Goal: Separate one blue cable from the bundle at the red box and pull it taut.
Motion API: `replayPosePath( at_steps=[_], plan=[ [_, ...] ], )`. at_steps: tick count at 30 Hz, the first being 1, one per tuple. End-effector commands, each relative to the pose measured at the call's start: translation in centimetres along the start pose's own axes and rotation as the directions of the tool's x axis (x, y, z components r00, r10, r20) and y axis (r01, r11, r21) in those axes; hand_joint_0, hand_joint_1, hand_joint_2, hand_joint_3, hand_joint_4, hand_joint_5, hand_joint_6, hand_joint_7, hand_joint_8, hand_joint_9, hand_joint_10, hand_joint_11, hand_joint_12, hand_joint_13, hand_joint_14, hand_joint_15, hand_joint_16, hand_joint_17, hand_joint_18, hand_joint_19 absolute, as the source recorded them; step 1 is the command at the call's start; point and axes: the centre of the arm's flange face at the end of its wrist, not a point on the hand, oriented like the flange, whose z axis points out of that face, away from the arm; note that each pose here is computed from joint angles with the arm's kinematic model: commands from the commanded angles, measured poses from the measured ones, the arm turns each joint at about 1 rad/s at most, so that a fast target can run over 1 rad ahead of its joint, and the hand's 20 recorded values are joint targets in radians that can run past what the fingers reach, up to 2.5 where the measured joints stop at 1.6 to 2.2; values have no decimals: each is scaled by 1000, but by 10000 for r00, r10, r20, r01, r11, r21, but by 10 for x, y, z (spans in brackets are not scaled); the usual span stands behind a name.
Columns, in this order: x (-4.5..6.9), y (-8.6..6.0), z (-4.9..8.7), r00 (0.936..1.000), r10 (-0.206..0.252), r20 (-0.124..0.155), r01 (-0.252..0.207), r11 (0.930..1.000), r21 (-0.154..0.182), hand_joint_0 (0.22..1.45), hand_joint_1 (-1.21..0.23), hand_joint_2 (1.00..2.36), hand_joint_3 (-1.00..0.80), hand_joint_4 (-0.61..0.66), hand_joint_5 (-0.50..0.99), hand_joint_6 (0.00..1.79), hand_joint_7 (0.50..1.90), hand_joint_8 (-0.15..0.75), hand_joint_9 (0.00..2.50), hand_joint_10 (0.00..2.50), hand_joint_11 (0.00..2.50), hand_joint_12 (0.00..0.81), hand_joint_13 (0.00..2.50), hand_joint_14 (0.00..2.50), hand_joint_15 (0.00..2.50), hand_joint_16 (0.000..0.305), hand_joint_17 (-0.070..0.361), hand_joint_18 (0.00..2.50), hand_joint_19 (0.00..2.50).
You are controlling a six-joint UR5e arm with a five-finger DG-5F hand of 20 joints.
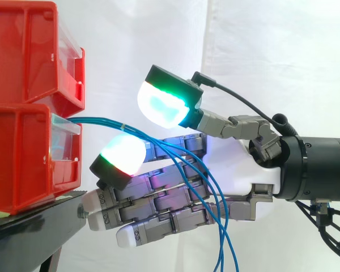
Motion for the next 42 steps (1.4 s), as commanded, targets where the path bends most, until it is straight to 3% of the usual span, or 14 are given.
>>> replayPosePath(
  at_steps=[1,13,33,42],
  plan=[
    [-4,0,-1,10000,-88,5,88,10000,-8,594,-486,1006,-428,230,-154,575,1213,307,292,4,152,367,142,4,114,50,113,256,330],
    [-10,0,-2,9997,-247,64,247,9997,27,605,-546,1007,-408,229,-154,586,1210,308,303,5,160,367,146,3,108,50,113,268,322],
    [-11,1,-1,9997,-246,23,246,9997,-37,651,-660,1014,-278,216,-205,802,969,309,324,5,182,368,172,3,101,50,113,309,314],
    [-13,3,0,9997,-247,10,248,9997,-69,658,-687,1012,-315,203,-214,861,979,314,351,7,223,367,194,4,103,50,112,345,309]
  ],
)
